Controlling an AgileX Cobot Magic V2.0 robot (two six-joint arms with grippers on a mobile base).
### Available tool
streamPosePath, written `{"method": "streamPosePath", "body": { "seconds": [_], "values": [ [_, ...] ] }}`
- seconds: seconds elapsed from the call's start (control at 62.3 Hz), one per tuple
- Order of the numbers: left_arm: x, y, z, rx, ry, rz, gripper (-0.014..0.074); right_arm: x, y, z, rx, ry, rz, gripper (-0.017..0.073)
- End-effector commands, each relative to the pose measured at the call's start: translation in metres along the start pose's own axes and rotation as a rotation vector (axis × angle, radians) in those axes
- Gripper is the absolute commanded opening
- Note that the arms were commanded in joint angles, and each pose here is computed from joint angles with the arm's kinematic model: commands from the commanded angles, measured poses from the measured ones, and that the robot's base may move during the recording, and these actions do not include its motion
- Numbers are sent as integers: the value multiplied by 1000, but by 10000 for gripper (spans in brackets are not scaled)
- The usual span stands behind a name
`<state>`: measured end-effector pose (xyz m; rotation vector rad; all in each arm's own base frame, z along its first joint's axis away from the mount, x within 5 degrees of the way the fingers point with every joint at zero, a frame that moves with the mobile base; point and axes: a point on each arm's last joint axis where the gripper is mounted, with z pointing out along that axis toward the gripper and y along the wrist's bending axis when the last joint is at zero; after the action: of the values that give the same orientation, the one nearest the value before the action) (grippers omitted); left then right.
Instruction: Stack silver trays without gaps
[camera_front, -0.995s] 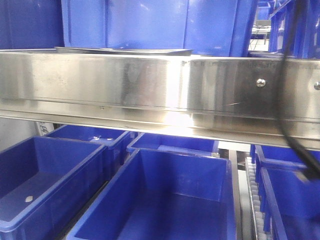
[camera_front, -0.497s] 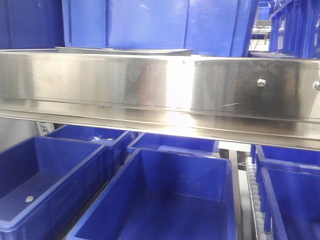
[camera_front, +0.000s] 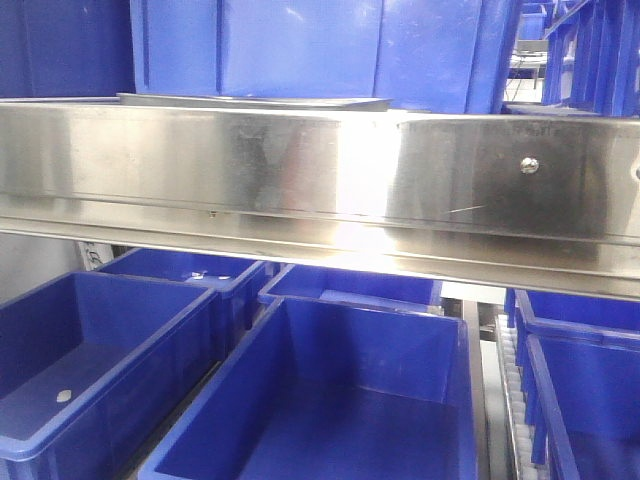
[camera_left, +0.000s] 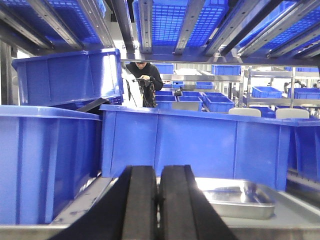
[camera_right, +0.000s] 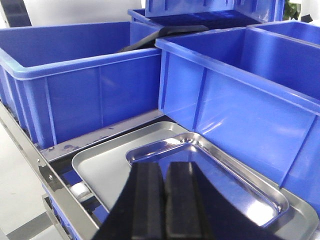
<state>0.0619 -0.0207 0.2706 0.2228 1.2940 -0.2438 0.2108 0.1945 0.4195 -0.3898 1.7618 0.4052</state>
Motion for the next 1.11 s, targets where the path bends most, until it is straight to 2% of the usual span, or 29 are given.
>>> {"method": "streamPosePath", "body": {
  "seconds": [0.0, 0.096, 0.899, 1.091],
  "values": [
    [7, 0, -2, 1, 76, 35, 4, -2, 1, -4, -12, -20, -13, -71],
    [11, 1, -3, -3, 115, 40, 4, -2, 1, -4, -12, -20, -13, -71],
    [12, 1, -3, -3, 123, 49, 4, -3, 2, -4, -25, -29, -13, -71],
    [31, 1, -8, -11, 194, 62, 4, -3, 2, -4, -25, -29, -13, -71]
  ]
}}
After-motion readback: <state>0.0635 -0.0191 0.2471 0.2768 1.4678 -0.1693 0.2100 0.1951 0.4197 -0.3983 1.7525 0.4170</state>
